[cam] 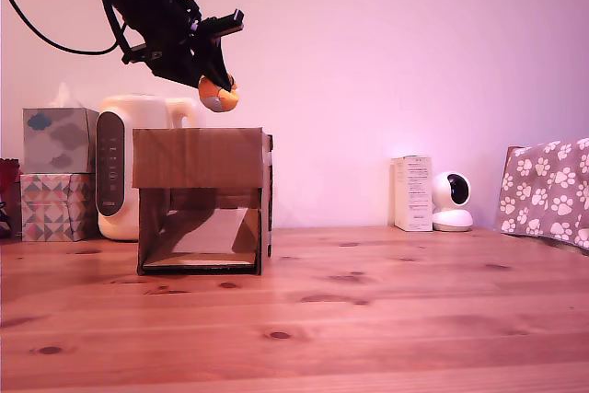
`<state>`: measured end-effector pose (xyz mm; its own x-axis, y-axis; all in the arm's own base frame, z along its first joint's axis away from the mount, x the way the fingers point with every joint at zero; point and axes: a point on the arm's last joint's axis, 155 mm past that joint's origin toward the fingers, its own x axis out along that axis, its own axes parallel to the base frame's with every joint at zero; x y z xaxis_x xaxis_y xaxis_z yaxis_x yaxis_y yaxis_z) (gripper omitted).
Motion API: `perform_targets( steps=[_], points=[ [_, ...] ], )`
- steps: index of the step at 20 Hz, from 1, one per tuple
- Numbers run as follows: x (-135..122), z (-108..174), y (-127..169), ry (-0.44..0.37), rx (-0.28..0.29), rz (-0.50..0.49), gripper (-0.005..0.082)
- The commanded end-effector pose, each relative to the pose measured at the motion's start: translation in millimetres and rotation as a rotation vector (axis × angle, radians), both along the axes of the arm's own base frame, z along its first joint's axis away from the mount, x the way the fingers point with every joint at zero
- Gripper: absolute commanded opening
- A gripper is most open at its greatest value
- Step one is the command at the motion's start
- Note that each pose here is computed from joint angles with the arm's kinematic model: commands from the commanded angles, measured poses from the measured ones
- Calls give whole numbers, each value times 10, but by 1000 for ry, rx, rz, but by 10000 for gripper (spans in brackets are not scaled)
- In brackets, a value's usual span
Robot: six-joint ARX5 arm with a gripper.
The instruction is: Drop the footbag into the cardboard dice tower
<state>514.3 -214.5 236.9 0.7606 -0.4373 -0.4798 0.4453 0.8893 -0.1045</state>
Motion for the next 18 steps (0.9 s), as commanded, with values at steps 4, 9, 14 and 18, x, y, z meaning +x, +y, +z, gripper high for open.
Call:
perform_targets(
  steps=[4,9,14,18],
  points=[
    [-26,-53,67,14,56,-14,692],
    [-268,-16,117,80,70,-29,351],
    [-435,-75,43,124,48,-91,-17],
    [-608,-6,94,34,18,-95,-19]
  ],
)
